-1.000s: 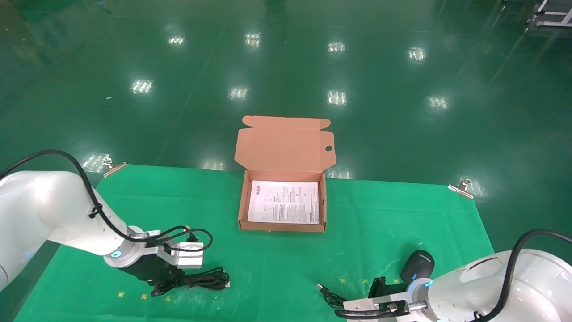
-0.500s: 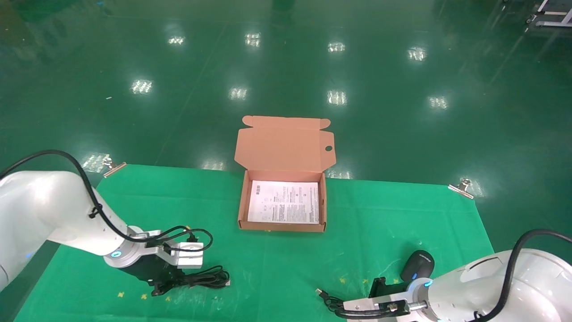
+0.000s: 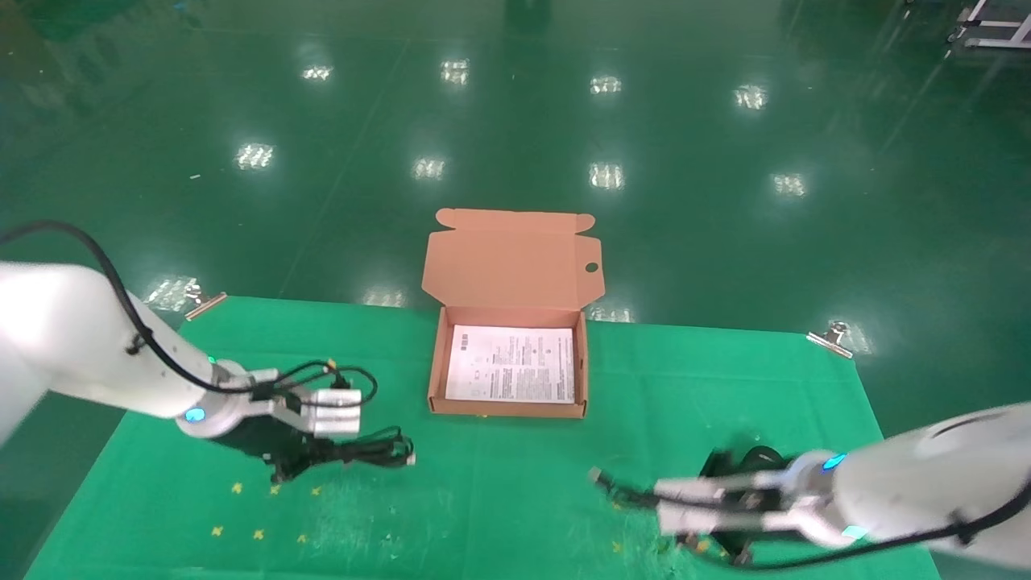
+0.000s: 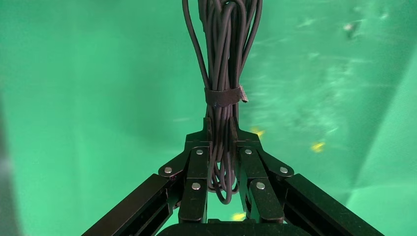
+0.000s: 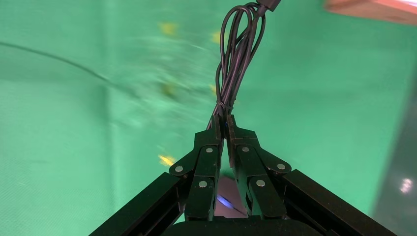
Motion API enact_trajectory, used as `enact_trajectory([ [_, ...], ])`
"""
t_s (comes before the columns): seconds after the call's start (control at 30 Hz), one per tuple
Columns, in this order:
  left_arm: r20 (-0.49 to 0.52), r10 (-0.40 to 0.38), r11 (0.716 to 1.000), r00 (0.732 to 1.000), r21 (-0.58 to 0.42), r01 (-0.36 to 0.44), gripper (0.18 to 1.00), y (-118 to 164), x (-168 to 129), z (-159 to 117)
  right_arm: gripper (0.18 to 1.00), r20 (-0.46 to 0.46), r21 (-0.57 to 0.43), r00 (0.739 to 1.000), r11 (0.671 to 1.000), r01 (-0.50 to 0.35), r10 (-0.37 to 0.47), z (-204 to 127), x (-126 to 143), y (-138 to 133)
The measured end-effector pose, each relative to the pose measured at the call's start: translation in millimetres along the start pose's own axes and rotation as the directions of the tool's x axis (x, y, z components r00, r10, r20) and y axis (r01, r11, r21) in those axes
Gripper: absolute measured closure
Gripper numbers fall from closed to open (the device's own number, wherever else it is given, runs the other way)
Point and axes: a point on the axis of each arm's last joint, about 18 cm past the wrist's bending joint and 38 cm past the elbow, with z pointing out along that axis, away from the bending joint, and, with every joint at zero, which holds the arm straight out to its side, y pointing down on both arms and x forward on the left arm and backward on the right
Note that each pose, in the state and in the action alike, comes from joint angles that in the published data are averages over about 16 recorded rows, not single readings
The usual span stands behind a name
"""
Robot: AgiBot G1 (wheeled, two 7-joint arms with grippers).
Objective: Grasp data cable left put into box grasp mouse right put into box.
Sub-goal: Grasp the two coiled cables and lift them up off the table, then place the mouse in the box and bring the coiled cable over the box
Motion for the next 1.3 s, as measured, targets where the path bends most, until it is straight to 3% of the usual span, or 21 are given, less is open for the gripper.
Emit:
enact_trajectory([
  [0.3, 0.136, 0.049, 0.999, 0.989, -0.025, -0.046, 0.942, 2, -30, -42, 0.981, -0.165, 0.007, 0.983, 0.997, -0.080, 0.080, -53, 55, 21],
  [0.6, 0.295, 0.094, 0.995, 0.951, -0.058, -0.080, 0.943, -8, -58, -89, 0.982, -0.346, 0.056, 0.929, 0.991, -0.123, 0.134, -103, 110, 21],
  [0.8, 0.398, 0.111, 0.994, 0.911, -0.062, -0.093, 0.943, -23, -76, -117, 0.982, -0.441, 0.137, 0.884, 0.985, -0.105, 0.156, -127, 144, -4],
  [1.1, 0.523, 0.113, 0.994, 0.845, -0.050, -0.102, 0.943, -48, -110, -145, 0.982, -0.554, 0.262, 0.814, 0.965, -0.027, 0.174, -151, 198, -65],
  [1.3, 0.579, 0.107, 0.994, 0.808, -0.056, -0.092, 0.944, -55, -131, -160, 0.983, -0.595, 0.311, 0.782, 0.950, 0.010, 0.186, -159, 226, -96],
])
